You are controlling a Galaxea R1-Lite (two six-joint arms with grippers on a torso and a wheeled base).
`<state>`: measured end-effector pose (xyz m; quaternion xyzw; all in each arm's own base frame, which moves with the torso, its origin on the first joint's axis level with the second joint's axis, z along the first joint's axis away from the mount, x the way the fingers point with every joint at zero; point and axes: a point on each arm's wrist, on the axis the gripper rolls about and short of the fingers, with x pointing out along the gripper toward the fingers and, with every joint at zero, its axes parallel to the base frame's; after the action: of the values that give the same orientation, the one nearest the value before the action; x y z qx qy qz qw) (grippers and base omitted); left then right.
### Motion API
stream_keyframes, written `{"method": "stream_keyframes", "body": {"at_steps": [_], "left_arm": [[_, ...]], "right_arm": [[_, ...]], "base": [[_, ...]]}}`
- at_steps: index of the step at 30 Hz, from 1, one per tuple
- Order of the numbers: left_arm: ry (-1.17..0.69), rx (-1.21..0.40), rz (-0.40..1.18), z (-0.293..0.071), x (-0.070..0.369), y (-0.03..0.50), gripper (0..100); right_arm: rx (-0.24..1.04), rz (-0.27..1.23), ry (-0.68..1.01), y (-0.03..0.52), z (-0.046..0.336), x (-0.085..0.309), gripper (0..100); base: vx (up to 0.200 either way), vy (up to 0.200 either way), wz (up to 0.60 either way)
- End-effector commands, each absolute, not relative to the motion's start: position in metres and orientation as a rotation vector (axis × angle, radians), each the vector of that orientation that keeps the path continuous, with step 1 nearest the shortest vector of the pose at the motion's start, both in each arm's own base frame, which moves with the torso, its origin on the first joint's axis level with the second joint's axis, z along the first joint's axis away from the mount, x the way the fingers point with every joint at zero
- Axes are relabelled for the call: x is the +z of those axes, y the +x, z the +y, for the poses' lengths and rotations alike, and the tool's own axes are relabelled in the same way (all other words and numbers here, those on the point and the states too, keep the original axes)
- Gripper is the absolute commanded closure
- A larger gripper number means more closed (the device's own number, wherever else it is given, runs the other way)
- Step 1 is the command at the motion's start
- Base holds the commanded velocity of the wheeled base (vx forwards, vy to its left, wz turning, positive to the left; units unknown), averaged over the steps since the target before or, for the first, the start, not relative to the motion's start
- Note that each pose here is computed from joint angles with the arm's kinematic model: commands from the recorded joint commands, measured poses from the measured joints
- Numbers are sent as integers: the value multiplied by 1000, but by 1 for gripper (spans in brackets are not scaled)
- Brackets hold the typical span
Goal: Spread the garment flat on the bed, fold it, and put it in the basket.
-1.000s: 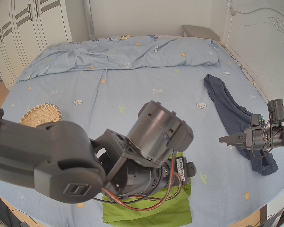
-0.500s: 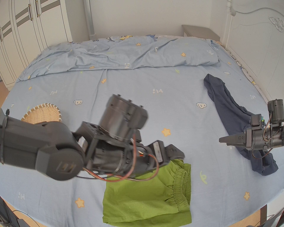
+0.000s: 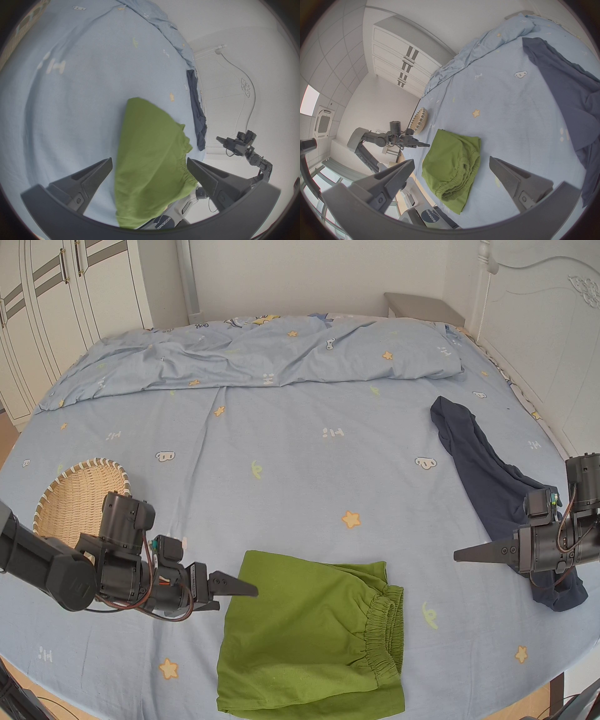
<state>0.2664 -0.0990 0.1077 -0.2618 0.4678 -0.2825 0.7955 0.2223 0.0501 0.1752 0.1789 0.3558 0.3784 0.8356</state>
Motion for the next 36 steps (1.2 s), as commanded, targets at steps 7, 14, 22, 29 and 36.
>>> {"method": "stream_keyframes", "body": {"at_steps": [7, 14, 22, 29, 36], "left_arm": [[-593, -562, 1132, -88, 55, 265, 0], [-565, -655, 1167, -109, 49, 262, 0], [-571, -758, 1129, -117, 48, 262, 0], [-567, -814, 1131, -126, 39, 261, 0], [-545, -877, 1089, -142, 34, 262, 0]], "right_arm": [[844, 736, 345, 206, 60, 182, 0], [845, 738, 343, 206, 60, 181, 0], [844, 739, 343, 206, 60, 180, 0], [846, 740, 342, 207, 60, 179, 0], [846, 740, 342, 207, 60, 179, 0]], "base": [[0, 0, 0], [0, 0, 0], [0, 0, 0], [0, 0, 0], [0, 0, 0]]}}
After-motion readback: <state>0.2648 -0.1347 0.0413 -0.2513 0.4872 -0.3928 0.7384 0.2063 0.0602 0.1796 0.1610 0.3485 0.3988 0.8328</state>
